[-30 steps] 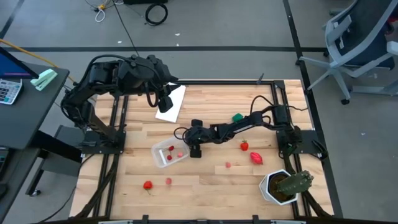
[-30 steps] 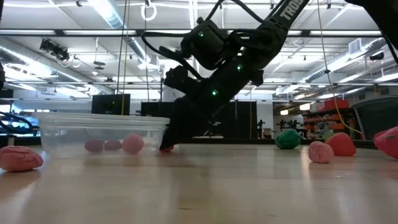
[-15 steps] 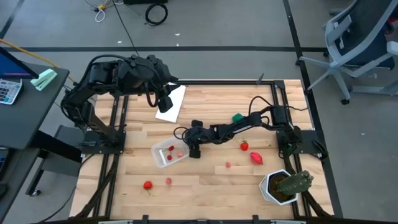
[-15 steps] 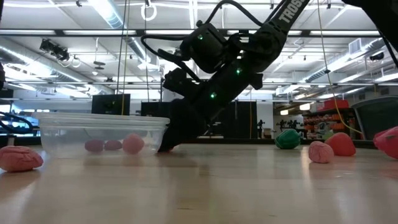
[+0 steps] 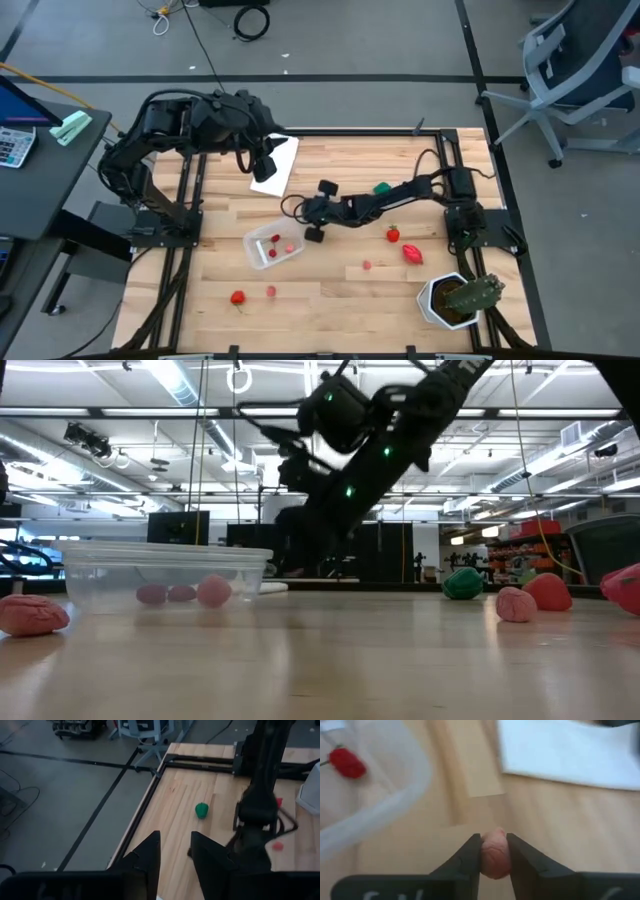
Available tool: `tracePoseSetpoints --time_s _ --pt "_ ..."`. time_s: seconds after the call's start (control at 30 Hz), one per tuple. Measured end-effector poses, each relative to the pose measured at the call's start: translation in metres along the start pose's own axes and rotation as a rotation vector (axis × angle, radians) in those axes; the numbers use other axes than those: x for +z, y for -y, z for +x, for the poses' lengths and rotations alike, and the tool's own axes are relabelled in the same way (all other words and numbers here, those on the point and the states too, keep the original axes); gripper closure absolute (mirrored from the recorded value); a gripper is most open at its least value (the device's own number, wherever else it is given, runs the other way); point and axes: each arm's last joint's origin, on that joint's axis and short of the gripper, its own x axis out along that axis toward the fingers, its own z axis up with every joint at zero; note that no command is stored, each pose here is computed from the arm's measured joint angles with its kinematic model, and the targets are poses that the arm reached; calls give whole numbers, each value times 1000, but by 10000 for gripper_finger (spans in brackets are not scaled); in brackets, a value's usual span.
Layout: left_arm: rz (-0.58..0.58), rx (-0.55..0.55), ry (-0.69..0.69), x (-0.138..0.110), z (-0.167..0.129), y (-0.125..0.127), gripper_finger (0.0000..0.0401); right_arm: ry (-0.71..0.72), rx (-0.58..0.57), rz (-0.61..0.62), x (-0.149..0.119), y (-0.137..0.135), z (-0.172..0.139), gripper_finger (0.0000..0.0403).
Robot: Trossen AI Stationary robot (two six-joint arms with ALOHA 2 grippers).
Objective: Pick and placing Produce into tupperware
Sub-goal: Put the peach into the transparent bin
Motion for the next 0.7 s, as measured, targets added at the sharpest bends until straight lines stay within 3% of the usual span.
tracePoseSetpoints --time_s 0.1,0.17,0.3,0.37,0.53,0.7 --pt "4 0 -10 -1 0 0 286 51 -43 35 17 8 -21 306" --pt "4 0 -10 -1 0 0 288 120 -10 99 30 12 -33 304" --pt "1 0 -5 -1 0 0 291 312 271 150 52 6 -41 306" --pt "0 0 -3 0 0 0 290 386 357 147 53 -5 -36 306" --pt "-33 0 0 0 0 0 285 357 406 119 39 -36 -7 295" --pt "-41 -1 17 2 0 0 282 302 440 30 52 -58 12 266"
